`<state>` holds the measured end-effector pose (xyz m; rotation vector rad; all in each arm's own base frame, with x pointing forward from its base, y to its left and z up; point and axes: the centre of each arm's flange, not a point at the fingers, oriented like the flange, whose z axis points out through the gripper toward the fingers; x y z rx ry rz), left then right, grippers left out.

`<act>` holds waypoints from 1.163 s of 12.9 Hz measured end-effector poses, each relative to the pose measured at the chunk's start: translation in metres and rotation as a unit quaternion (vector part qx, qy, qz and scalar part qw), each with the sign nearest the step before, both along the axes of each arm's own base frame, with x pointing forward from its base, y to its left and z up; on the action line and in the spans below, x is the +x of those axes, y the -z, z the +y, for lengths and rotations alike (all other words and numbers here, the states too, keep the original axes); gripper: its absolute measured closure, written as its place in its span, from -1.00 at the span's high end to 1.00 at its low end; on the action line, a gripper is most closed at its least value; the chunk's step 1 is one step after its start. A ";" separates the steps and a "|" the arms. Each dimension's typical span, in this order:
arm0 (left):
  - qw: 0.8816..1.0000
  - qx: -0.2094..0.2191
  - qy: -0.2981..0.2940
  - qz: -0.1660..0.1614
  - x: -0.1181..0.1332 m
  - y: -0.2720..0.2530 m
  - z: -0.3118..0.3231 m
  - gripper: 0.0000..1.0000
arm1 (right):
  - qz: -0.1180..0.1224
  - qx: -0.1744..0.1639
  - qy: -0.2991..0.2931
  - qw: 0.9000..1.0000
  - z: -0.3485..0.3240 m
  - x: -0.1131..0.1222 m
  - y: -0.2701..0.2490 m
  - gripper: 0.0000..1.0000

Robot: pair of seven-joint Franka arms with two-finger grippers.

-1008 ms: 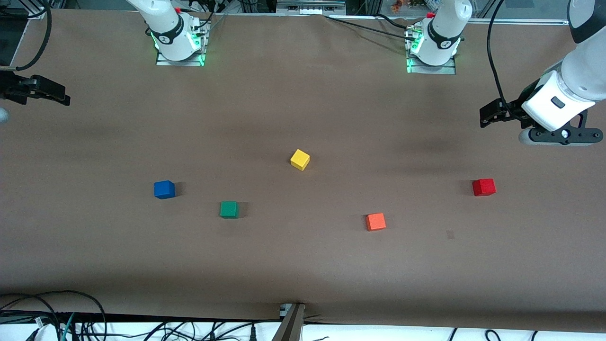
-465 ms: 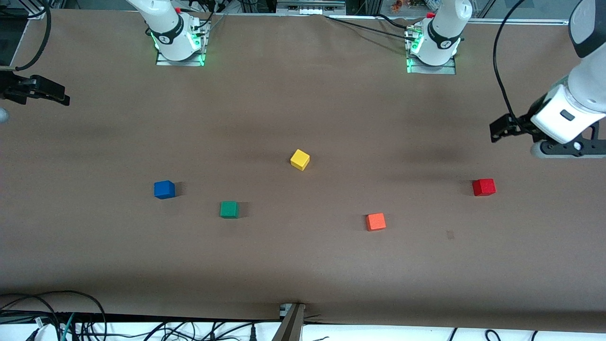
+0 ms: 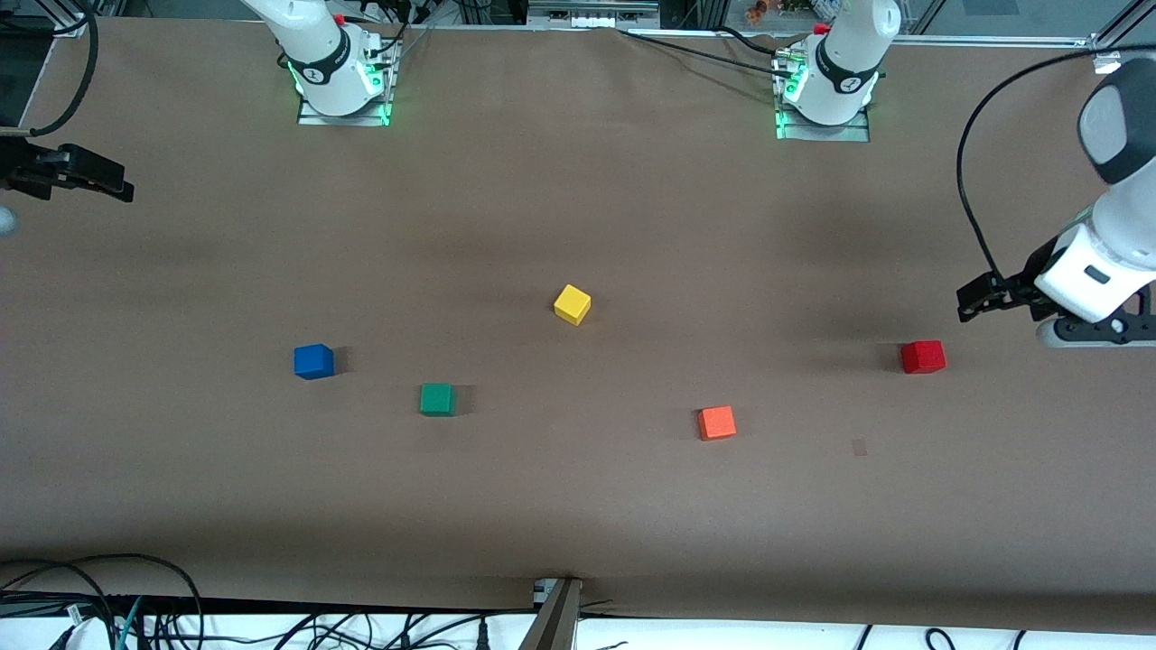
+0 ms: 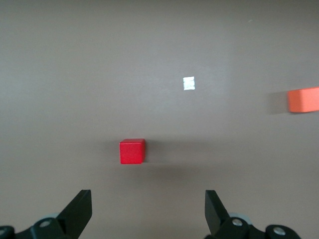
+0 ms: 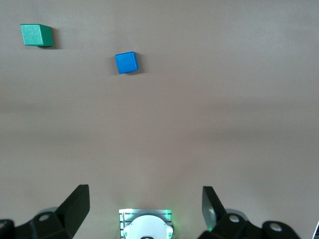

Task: Pass red block to right arm, stack on blue
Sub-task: 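Lower the left gripper over the red cube and close on it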

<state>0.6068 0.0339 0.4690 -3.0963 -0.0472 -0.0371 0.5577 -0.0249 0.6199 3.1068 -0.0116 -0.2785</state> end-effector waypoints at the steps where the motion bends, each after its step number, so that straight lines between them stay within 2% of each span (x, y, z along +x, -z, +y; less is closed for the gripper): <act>1: 1.000 -0.002 0.001 0.012 0.000 0.020 0.007 1.00 | 0.000 0.000 0.000 1.000 0.000 0.000 0.001 1.00; 4: 0.999 -0.009 -0.010 0.047 0.006 0.082 0.035 1.00 | 0.001 0.000 0.000 1.000 0.000 0.001 0.002 1.00; 6: 0.999 -0.006 -0.007 0.039 0.020 0.136 0.048 1.00 | 0.002 0.000 0.000 1.000 0.000 0.001 0.002 1.00; 9: 1.000 -0.003 -0.001 0.029 0.023 0.187 0.055 1.00 | 0.002 0.000 0.000 1.000 0.000 0.001 0.002 1.00; 12: 1.000 -0.007 0.011 0.008 0.010 0.236 0.056 1.00 | 0.002 0.000 0.001 1.000 -0.001 0.001 0.002 1.00; 15: 1.000 -0.013 0.008 0.027 -0.008 0.271 0.074 1.00 | 0.002 0.000 0.001 1.000 -0.001 0.001 0.002 1.00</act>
